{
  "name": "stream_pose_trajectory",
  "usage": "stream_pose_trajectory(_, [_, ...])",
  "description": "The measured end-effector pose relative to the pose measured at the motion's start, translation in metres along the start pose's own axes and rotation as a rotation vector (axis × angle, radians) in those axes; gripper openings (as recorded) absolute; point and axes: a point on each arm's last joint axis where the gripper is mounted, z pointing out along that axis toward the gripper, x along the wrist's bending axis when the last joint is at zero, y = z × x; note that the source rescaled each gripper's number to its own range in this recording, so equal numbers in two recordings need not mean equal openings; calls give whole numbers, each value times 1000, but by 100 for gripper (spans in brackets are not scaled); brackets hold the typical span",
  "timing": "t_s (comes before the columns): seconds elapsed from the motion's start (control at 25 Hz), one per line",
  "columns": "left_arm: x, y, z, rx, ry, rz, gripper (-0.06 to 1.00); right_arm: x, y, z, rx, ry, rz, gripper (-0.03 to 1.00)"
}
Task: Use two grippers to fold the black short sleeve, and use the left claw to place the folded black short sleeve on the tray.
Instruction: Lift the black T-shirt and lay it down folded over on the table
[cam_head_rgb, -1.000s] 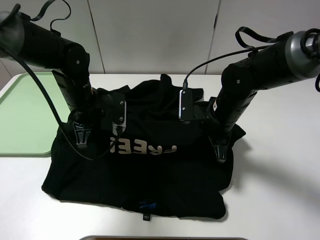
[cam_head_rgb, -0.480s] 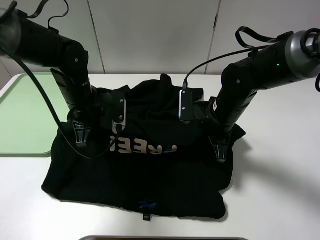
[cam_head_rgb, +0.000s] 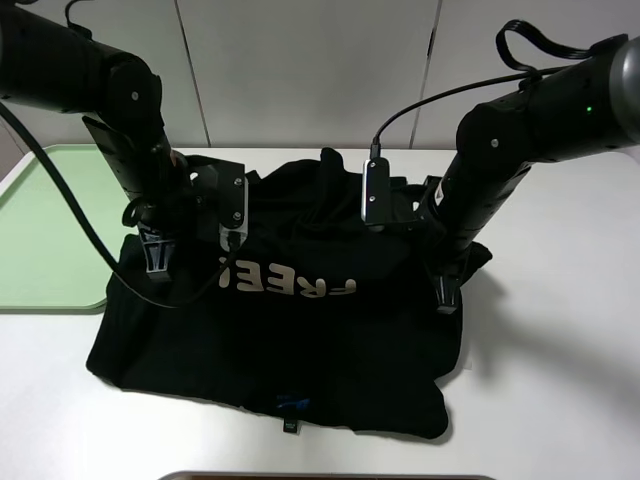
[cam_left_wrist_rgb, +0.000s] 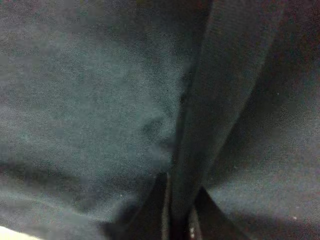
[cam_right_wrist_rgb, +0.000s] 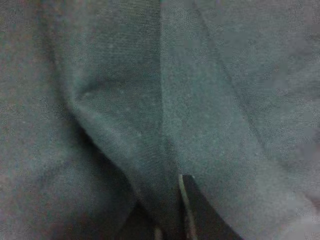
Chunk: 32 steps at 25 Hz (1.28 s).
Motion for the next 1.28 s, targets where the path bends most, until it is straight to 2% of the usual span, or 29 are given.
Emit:
stream_pose_trajectory(0.36, [-3, -3, -26, -20, 31, -4, 0, -2, 1, -27, -35, -54, 1, 0])
stream_pose_trajectory(0.76, [-7, -5, -62, -106, 103, -37, 0, -6, 3, -57, -97, -143, 21, 0])
stream_pose_trajectory(1.12, [-15, -12, -79, -89, 80, -40, 0, -4, 0, -99, -155, -233, 26, 0])
stream_pose_trajectory(1.28, [-19, -16, -99, -121, 132, -37, 0, -1, -2, -110, -160, -244, 27, 0])
